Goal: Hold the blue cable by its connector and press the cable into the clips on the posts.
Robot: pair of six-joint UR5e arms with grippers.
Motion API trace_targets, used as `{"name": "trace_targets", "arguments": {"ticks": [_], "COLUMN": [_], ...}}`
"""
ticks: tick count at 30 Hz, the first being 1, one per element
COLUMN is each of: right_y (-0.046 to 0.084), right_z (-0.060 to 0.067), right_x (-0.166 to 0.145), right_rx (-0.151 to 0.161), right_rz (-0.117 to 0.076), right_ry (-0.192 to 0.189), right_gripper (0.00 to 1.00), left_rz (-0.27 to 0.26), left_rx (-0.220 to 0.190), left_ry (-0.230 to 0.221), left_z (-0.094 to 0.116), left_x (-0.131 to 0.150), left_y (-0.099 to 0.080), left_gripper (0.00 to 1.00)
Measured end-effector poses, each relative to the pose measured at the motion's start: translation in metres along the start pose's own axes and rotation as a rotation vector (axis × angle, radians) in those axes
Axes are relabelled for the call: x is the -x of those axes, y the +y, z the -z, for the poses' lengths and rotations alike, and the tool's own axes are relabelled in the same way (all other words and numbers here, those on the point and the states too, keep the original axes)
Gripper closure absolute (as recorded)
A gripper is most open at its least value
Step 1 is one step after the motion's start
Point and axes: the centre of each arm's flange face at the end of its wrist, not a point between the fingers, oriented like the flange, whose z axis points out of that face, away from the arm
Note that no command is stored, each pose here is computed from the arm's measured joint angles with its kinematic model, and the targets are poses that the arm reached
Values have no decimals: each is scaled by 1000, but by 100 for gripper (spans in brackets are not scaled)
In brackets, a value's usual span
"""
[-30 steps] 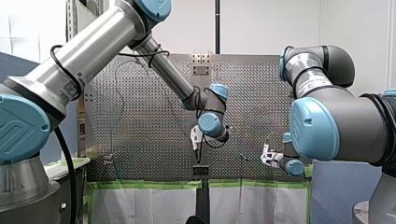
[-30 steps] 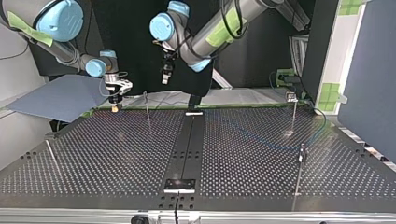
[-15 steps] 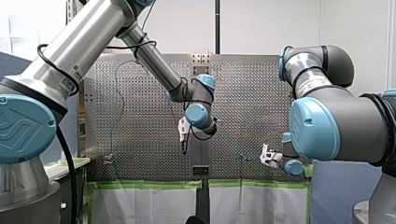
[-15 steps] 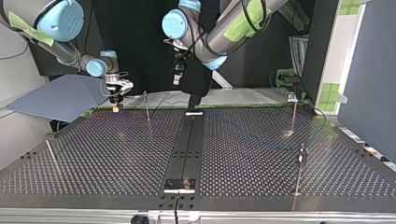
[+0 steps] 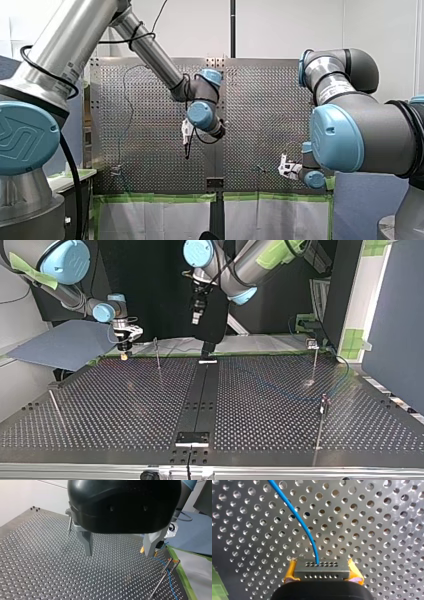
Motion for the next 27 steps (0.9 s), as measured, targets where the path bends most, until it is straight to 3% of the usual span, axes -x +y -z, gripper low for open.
{"name": "trace_targets", "arguments": {"ticks": [8,27], "right_y": [-1,2], "right_z": [0,2], "right_x": [0,1], "right_rx": [-1,6], "right_rz": [0,8], "right_ry": [-2,-16], "right_gripper": [100,100], "left_rz": [19,85], "left_rx": [-7,-29], "left_ry": [-35,-174], "left_z": [19,65], "left_x": [10,33], "left_y": [8,31], "left_gripper": [0,0]}}
